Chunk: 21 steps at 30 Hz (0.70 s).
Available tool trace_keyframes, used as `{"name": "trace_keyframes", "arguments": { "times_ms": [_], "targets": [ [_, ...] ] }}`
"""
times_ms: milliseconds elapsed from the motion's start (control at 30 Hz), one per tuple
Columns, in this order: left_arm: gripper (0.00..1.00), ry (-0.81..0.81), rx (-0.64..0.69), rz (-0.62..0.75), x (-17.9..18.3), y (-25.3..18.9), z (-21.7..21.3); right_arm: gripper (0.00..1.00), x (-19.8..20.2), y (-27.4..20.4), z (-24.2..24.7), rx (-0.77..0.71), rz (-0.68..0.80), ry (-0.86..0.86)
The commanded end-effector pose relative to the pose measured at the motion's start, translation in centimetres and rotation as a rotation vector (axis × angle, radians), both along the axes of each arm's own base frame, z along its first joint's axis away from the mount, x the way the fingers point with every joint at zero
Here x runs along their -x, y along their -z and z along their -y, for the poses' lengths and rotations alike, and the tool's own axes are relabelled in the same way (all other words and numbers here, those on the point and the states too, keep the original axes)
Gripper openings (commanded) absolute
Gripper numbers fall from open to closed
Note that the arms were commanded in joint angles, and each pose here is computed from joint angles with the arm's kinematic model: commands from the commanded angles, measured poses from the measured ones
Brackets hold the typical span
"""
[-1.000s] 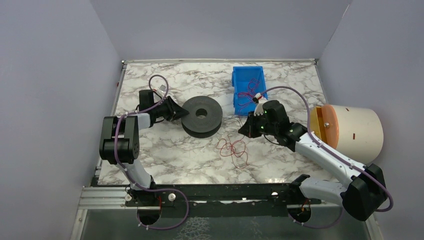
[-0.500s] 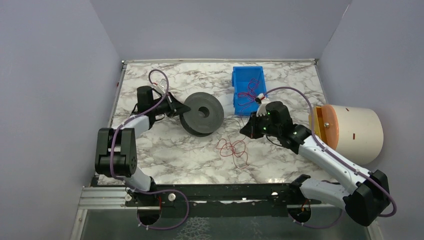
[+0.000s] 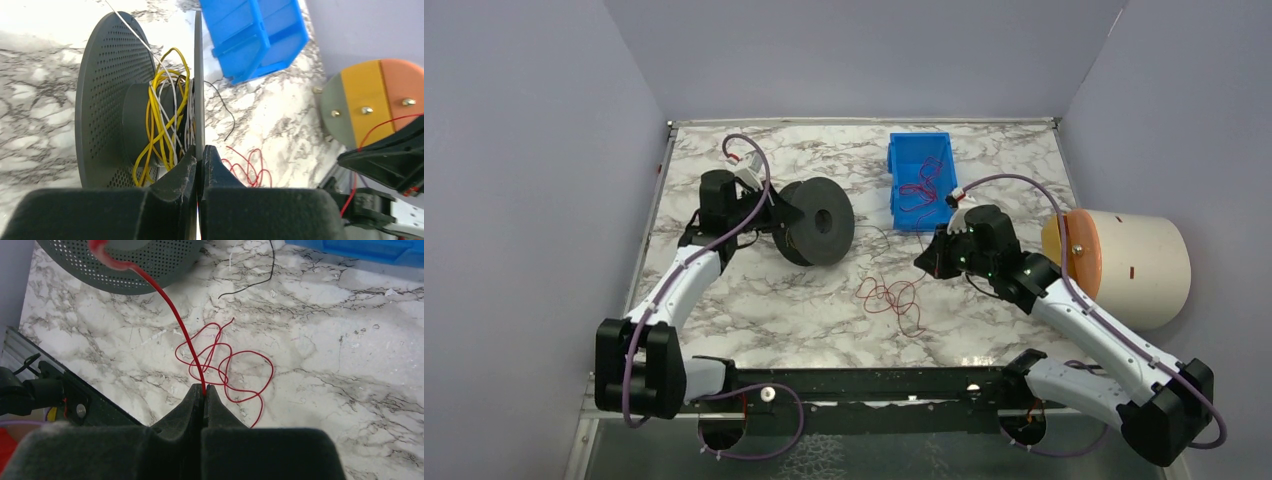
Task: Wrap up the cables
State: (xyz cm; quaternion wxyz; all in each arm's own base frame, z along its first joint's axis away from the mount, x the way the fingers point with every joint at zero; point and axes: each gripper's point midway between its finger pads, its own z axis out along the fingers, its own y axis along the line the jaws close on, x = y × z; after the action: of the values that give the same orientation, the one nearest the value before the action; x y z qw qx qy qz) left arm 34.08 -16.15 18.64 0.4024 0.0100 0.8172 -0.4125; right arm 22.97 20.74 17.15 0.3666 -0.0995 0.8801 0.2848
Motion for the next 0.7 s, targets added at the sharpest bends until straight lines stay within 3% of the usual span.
{"name": "trace_keyframes", "arguments": {
  "times_ms": [0,267,667],
  "targets": [
    [0.00,-0.113,-0.179,0.152,-0.6,-3.5,-1.2,0.01,-0.5,-1.5,1.0,0.018,0.039,0.048],
    [0.00,-0.205,-0.266,0.216,0.8,-5.5,-1.3,0.01,-0.7,-1.4,1.3,0.030,0.039,0.064],
    [0.00,-0.332,-0.466,0.205,2.7,-3.7,2.0,0.01,-0.7,-1.2,1.6,0.043,0.042,0.075]
  ]
}}
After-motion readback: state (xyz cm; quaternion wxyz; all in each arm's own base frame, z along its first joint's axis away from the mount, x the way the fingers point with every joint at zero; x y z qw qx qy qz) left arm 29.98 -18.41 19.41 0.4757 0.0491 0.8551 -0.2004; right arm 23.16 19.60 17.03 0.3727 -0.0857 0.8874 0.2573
